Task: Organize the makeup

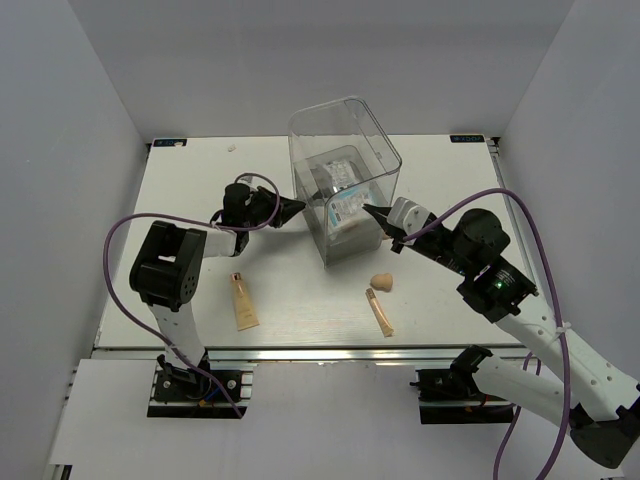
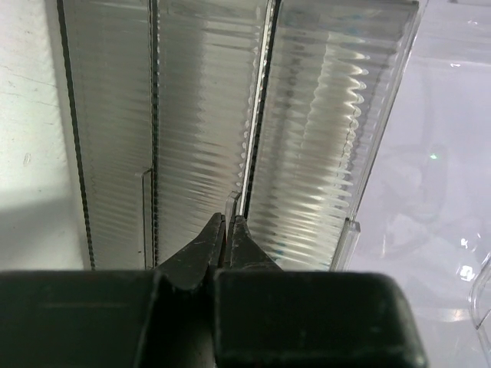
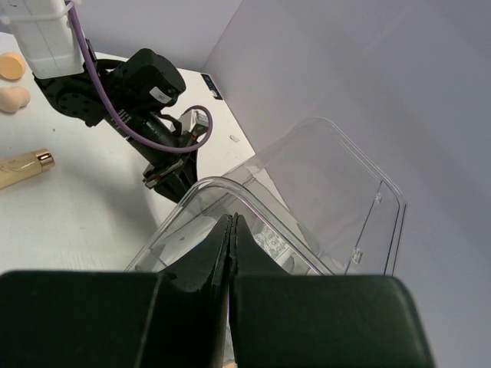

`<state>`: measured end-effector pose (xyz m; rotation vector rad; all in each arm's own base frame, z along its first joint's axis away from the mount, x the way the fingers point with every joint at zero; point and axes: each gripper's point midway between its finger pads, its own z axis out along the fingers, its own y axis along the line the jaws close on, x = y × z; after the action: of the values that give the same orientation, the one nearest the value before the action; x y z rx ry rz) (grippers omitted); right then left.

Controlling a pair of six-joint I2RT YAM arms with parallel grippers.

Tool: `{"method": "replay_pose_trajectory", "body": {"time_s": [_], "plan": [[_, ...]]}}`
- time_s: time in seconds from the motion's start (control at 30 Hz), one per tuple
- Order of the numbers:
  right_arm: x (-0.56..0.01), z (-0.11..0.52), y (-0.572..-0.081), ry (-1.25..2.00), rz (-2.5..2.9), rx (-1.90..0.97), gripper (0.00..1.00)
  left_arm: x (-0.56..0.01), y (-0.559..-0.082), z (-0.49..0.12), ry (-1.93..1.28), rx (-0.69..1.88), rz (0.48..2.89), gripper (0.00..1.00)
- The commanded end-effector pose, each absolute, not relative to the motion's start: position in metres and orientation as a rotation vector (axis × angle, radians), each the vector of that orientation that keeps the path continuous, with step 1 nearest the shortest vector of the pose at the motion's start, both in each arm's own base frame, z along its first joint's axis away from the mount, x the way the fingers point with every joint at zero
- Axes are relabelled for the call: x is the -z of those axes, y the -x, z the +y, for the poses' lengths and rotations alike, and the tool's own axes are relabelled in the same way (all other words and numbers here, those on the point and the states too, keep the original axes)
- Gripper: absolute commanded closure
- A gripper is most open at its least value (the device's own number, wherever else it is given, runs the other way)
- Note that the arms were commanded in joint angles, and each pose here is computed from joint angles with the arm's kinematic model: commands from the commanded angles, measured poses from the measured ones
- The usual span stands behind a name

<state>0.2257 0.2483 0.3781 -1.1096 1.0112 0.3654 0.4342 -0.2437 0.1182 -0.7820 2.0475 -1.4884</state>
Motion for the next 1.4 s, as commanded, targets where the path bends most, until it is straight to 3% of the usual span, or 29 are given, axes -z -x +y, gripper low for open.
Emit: {"method": "replay_pose_trajectory", "body": {"time_s": [0.0, 0.53, 0.6, 0.63, 0.7, 0.73, 0.8, 0.87, 0.97, 1.1, 1.17, 1.3, 1.37], "plan": [[-0.385, 0.247, -0.227, 1.082, 0.991, -0.359, 1.0, -0.121, -0.422, -0.244, 0.781, 1.496, 2.049, 1.0], [-0.367, 0.253, -0.217, 1.149, 1.003, -0.418, 1.0, -0.111, -0.396, -0.165, 0.905, 1.292, 2.041, 1.0], [-0.356, 0.257, -0.209, 1.212, 1.023, -0.465, 0.93, -0.109, -0.391, -0.158, 0.904, 1.266, 2.051, 1.0], [-0.347, 0.262, -0.2, 1.276, 1.015, -0.512, 0.83, -0.108, -0.389, -0.158, 0.902, 1.262, 2.06, 1.0], [-0.323, 0.266, -0.186, 1.382, 1.068, -0.59, 0.72, -0.109, -0.389, -0.158, 0.886, 1.255, 2.072, 0.91], [-0.316, 0.267, -0.183, 1.412, 1.088, -0.61, 0.67, -0.109, -0.388, -0.158, 0.89, 1.255, 2.074, 0.71], [-0.29, 0.265, -0.178, 1.478, 1.178, -0.646, 0.62, -0.115, -0.388, -0.154, 0.891, 1.216, 2.078, 0.47], [-0.276, 0.263, -0.176, 1.509, 1.199, -0.647, 0.59, -0.12, -0.39, -0.148, 0.875, 1.158, 2.07, 0.36], [-0.247, 0.253, -0.17, 1.574, 1.254, -0.63, 0.58, -0.135, -0.389, -0.143, 0.828, 1.103, 2.063, 0.32], [-0.198, 0.234, -0.167, 1.631, 1.417, -0.594, 0.58, -0.15, -0.38, -0.128, 0.81, 0.975, 2.079, 0.33], [-0.173, 0.225, -0.163, 1.649, 1.491, -0.594, 0.5, -0.166, -0.378, -0.115, 0.795, 0.896, 2.046, 0.37], [-0.139, 0.209, -0.175, 1.622, 1.621, -0.501, 0.44, -0.177, -0.36, -0.087, 0.857, 0.772, 2.026, 0.83], [-0.118, 0.202, -0.18, 1.624, 1.671, -0.456, 0.44, -0.182, -0.35, -0.075, 0.851, 0.741, 2.011, 0.82]]}}
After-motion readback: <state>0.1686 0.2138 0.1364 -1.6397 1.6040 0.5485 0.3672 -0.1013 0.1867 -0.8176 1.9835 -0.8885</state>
